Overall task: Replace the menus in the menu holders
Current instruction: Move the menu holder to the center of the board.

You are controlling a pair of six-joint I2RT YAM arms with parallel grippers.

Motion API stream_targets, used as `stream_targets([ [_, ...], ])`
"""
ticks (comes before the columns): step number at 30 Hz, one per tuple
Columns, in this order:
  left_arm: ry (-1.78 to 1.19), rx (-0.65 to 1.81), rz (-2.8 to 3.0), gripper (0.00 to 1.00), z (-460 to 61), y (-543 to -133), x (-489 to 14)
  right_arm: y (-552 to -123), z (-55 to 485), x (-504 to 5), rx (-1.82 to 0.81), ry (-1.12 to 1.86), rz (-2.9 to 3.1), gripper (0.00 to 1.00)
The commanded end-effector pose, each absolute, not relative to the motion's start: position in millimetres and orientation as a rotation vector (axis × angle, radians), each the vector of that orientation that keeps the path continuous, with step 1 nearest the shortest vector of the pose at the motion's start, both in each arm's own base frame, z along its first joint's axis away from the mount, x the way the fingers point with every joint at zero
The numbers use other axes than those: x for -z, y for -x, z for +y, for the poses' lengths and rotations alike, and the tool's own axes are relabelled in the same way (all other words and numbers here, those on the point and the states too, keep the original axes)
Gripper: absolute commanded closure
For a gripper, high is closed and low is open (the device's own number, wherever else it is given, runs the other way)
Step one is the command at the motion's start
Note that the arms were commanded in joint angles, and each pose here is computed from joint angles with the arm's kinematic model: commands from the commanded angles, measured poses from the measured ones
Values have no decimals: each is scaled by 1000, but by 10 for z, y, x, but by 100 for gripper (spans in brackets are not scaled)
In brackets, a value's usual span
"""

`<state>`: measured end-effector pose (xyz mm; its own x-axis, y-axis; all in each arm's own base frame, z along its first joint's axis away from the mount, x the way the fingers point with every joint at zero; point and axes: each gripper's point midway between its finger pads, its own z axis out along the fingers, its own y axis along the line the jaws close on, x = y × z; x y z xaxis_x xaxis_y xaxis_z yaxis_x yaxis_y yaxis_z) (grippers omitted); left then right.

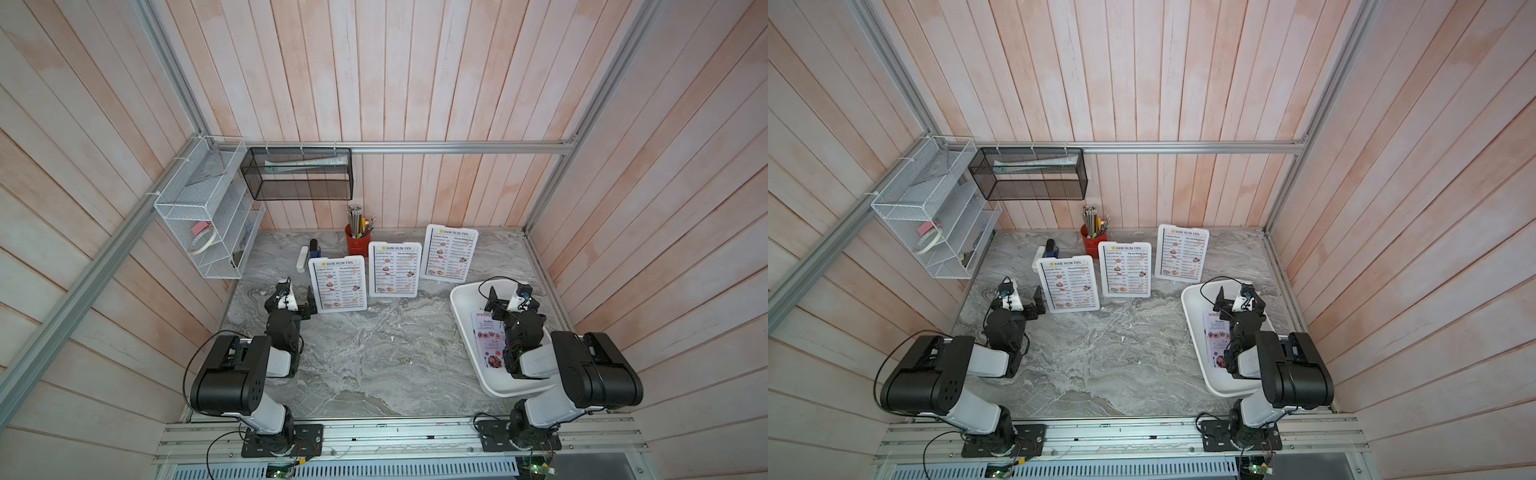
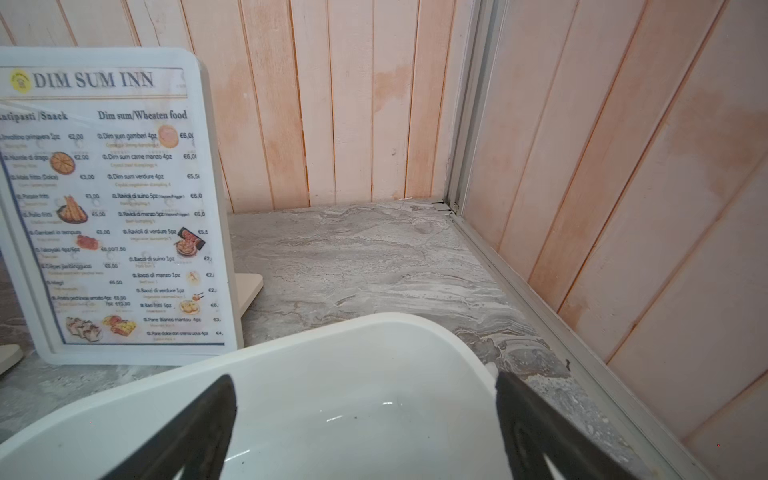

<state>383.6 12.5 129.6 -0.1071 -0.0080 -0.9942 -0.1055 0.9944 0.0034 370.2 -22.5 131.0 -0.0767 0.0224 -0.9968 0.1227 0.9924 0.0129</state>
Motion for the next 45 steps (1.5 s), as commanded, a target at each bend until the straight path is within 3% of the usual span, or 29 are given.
stream_targets([
  [1, 74, -84, 1662, 0, 122, -3829, -1327, -3734, -226, -1310, 78, -110, 1650, 2],
  [34, 120, -65, 1671, 0, 216, -3848, -1325, -3740, -225, -1299, 70, -104, 1655, 2],
  [45, 406, -210, 1771, 0, 654, -4024, -1905, -3911, 36, -1713, -25, -8, 1782, 2],
])
